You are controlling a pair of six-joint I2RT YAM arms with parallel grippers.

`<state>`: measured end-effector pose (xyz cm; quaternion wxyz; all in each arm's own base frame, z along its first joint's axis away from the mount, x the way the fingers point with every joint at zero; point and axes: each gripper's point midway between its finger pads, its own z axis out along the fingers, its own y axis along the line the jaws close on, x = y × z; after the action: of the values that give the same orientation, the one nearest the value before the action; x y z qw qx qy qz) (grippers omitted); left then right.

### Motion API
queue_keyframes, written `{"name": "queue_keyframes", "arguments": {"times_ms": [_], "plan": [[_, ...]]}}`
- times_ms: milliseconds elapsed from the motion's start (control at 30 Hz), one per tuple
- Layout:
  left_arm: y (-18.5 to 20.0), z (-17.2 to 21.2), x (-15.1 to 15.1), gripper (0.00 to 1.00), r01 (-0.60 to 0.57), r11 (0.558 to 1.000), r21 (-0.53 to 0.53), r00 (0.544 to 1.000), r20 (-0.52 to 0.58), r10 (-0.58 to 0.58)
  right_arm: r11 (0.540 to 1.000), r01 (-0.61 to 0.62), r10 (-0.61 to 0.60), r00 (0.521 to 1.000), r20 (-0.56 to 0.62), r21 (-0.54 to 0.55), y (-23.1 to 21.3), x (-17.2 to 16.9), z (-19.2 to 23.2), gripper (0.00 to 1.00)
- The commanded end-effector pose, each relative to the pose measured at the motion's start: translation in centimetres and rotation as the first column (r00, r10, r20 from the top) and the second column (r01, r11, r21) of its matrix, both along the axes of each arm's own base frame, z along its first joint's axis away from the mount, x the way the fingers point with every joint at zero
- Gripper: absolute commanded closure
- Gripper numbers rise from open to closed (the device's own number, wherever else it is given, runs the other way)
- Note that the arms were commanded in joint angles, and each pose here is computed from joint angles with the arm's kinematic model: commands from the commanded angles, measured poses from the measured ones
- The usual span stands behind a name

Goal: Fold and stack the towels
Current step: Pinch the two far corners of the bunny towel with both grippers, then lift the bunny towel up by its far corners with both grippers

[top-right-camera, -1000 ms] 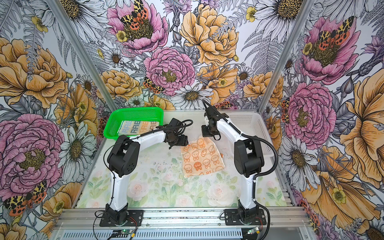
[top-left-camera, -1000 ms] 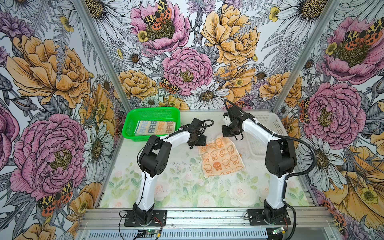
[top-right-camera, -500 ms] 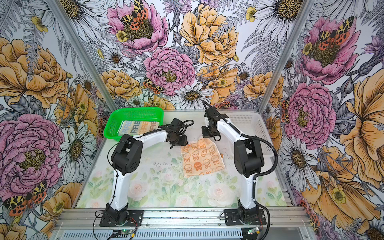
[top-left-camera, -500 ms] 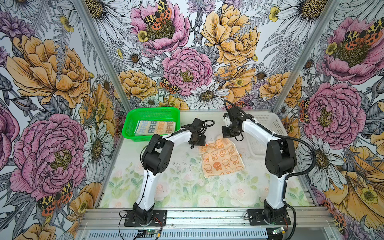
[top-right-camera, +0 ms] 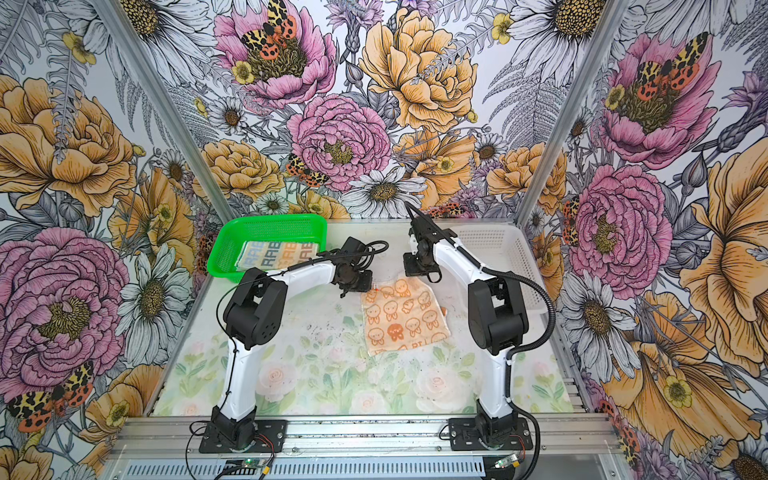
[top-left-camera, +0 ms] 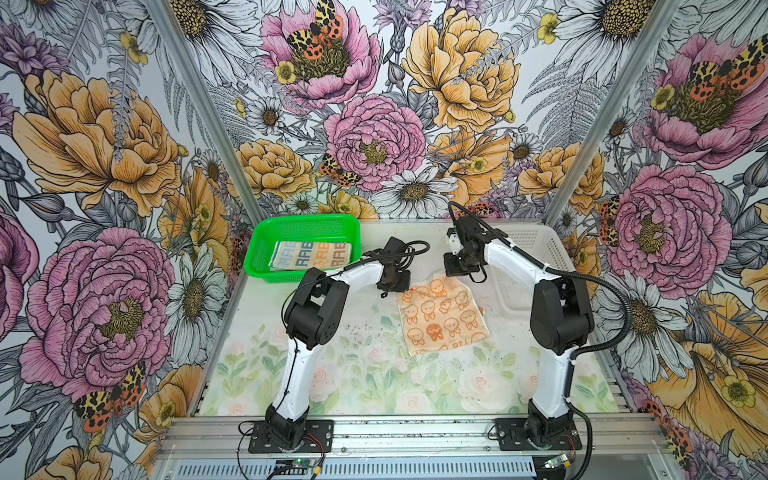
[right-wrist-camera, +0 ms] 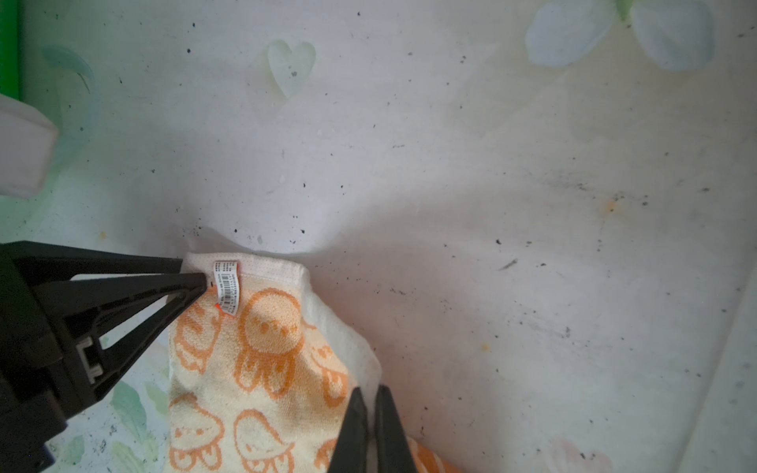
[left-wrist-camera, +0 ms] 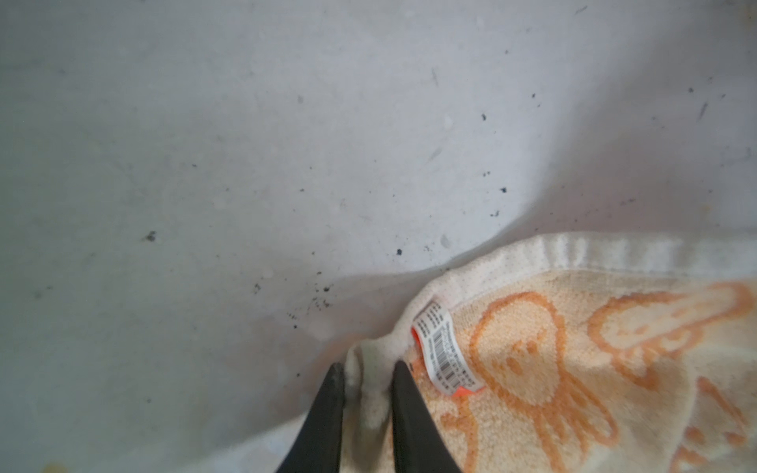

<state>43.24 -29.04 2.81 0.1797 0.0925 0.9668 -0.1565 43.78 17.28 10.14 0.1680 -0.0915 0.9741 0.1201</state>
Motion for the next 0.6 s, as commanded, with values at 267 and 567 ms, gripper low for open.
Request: {"name": "queue_keyframes", "arguments": {"times_ms": [267, 567], "plan": [[1.9, 4.4, 1.6, 1.00, -0.011, 0.999, 0.051, 0.998, 0.066, 0.007, 0.998, 0.008, -0.014, 0.995, 0.103, 0.067, 0.1, -0.1, 5.1, 1.00], [3.8, 21.2, 3.9, 1.00, -0.037, 0.999, -0.037, 0.923, 0.381, 0.049, 0.986, 0.028, -0.077, 0.950, 0.304, 0.162, -0.8, -0.4, 15.3, 1.00]]}}
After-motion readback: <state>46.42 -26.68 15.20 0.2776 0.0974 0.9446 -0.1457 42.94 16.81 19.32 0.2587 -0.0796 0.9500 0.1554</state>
